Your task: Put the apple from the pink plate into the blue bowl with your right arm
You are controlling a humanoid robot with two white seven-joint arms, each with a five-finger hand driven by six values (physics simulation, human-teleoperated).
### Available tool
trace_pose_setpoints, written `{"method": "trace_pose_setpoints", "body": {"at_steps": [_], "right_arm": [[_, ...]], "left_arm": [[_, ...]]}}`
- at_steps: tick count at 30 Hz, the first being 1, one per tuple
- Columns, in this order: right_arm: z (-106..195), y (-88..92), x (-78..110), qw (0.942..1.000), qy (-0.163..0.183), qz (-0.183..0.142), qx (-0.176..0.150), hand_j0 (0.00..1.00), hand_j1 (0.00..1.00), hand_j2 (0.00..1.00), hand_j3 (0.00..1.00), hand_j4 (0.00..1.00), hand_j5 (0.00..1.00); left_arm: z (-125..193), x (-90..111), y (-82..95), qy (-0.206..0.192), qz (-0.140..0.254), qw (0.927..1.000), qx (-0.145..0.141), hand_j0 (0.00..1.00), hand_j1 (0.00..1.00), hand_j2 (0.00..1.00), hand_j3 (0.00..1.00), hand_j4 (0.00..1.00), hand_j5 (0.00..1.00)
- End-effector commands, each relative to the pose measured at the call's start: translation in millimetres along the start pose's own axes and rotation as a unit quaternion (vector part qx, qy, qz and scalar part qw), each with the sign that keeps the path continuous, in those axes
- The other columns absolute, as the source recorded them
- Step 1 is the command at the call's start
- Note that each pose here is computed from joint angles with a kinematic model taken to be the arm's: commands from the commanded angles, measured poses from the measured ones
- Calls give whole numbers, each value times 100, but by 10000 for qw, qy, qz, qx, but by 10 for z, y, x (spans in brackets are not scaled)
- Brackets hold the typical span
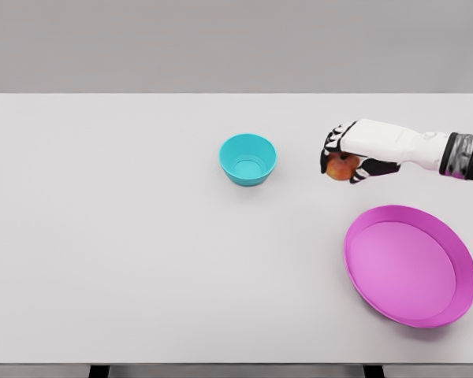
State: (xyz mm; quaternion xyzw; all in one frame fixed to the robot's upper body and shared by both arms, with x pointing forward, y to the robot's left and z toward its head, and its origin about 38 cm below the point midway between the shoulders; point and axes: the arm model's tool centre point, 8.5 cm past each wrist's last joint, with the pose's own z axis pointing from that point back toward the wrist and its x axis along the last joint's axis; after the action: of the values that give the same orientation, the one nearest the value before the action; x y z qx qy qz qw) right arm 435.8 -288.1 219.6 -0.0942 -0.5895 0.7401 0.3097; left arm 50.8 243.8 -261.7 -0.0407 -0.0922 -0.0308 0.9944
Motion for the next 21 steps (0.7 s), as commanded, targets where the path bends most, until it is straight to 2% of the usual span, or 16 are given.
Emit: {"method": "trace_pose_setpoints", "body": {"at_steps": [1, 5, 21], "right_arm": [[-56, 31, 15, 10000, -53, -77, -10, 44, 44, 44, 44, 44, 44], [-127, -3, -16, 9999, -39, -85, -49, 44, 44, 44, 44, 44, 44], [-419, -113, 60, 9994, -236, -78, -249, 45, 45, 45, 45, 45, 45]], "left_arm": [[0, -1, 0, 1, 3, 10000, -1, 100, 100, 100, 100, 100, 100], [0, -1, 0, 1, 3, 10000, -1, 100, 100, 100, 100, 100, 100], [0, -1, 0, 1, 3, 10000, -1, 100, 100, 100, 100, 100, 100]]}}
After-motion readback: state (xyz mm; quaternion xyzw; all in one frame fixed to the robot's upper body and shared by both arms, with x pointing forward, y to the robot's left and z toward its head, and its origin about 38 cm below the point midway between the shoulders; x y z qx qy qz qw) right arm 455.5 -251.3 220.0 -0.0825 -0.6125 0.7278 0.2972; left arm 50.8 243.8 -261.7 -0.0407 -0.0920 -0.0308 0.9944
